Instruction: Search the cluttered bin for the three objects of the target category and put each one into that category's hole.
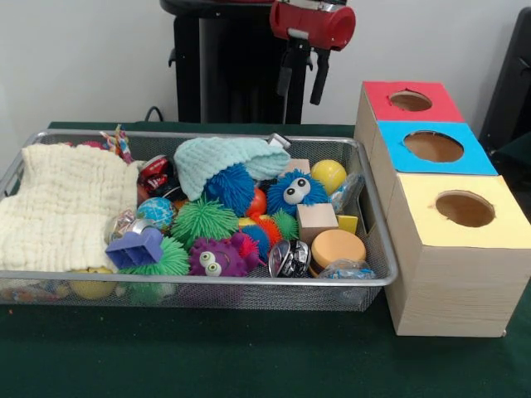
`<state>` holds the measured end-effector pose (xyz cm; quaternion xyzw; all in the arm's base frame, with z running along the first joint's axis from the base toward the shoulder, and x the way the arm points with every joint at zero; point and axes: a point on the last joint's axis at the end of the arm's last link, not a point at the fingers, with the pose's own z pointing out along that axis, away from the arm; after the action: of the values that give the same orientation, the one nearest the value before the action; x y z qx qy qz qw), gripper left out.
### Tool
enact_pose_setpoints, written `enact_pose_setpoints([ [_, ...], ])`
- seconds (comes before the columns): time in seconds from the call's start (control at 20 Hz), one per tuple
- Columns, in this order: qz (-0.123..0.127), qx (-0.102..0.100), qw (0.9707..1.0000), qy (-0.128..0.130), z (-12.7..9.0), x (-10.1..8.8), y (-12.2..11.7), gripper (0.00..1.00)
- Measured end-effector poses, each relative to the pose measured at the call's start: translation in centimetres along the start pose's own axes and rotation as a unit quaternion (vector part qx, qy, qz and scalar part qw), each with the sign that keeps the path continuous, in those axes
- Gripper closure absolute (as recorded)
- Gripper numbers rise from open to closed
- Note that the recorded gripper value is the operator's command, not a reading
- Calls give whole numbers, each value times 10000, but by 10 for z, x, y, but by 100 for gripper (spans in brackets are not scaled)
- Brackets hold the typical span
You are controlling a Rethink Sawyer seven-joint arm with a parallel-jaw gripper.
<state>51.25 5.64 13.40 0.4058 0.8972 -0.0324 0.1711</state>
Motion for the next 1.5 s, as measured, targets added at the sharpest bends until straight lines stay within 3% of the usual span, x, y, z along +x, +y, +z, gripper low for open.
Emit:
enact_pose_setpoints([
  [0.15, 54, -15, 9999, 126, 0, -4, 1, 0],
  [0.2, 114, 25, 9994, 323, 1, -10, 1, 0],
  [0.45, 126, 246, 9969, 739, -1, -24, -2, 0],
  [0.65, 93, 284, 9956, 893, -5, -32, 0, 0],
  [0.9, 55, 139, 9957, 911, -11, -43, 4, 0],
  [1.25, -114, 148, 9959, 885, 4, -56, -35, 0],
  [1.5, -341, 234, 9953, 872, 25, -60, -85, 0],
])
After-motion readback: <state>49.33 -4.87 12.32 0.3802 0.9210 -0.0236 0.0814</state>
